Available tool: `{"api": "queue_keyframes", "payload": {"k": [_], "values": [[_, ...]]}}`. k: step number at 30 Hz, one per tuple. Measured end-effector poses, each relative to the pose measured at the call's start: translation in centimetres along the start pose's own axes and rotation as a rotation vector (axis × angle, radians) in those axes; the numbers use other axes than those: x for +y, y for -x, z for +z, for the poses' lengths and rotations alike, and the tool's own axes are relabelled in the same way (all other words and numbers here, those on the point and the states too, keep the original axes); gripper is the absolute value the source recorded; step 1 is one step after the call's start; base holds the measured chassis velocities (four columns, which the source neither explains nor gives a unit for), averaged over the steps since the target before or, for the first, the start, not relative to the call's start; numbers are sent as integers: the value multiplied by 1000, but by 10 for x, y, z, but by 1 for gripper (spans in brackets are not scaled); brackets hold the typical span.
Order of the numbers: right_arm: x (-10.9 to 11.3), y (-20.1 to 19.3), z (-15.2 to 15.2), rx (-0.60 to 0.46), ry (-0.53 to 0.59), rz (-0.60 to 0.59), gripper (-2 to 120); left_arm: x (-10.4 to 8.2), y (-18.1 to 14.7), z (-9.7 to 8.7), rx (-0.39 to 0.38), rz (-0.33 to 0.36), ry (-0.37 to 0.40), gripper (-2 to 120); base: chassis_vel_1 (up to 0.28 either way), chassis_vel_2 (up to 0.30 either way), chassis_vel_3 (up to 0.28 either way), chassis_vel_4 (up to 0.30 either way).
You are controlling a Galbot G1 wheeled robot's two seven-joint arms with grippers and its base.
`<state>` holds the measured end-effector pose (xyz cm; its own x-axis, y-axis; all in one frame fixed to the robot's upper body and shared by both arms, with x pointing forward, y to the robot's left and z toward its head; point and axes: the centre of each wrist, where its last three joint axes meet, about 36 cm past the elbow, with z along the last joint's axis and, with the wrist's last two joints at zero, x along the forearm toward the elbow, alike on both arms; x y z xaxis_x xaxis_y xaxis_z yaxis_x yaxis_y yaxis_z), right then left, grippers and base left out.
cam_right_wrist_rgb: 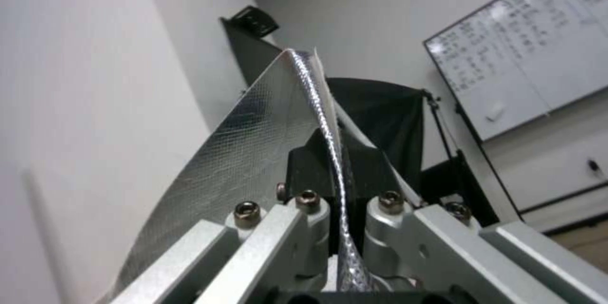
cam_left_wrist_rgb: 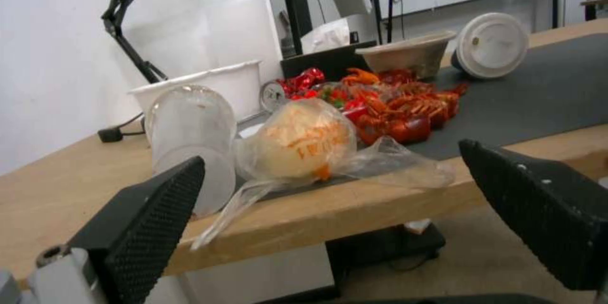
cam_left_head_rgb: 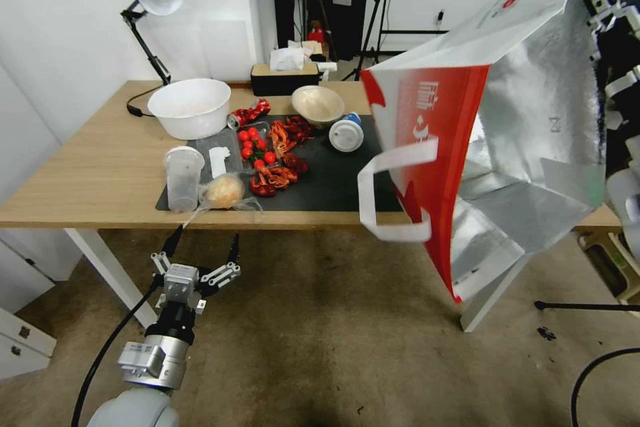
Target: Pick up the food delivery bag from the floor and place it on the table.
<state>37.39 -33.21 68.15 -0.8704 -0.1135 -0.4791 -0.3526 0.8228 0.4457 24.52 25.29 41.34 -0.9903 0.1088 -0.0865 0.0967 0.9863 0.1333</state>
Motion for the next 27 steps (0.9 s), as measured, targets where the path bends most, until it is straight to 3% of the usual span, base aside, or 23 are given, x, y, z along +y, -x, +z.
{"api": "queue_keyframes", "payload": {"k": [13, 27], "values": [[-34, 44, 39, -16, 98, 156, 0, -1, -1, 6, 9, 1, 8, 100, 0, 0, 0, 0], [-67, 55, 65, 32, 53, 202, 0, 1, 1, 10, 16, -4, 11, 100, 0, 0, 0, 0]]}}
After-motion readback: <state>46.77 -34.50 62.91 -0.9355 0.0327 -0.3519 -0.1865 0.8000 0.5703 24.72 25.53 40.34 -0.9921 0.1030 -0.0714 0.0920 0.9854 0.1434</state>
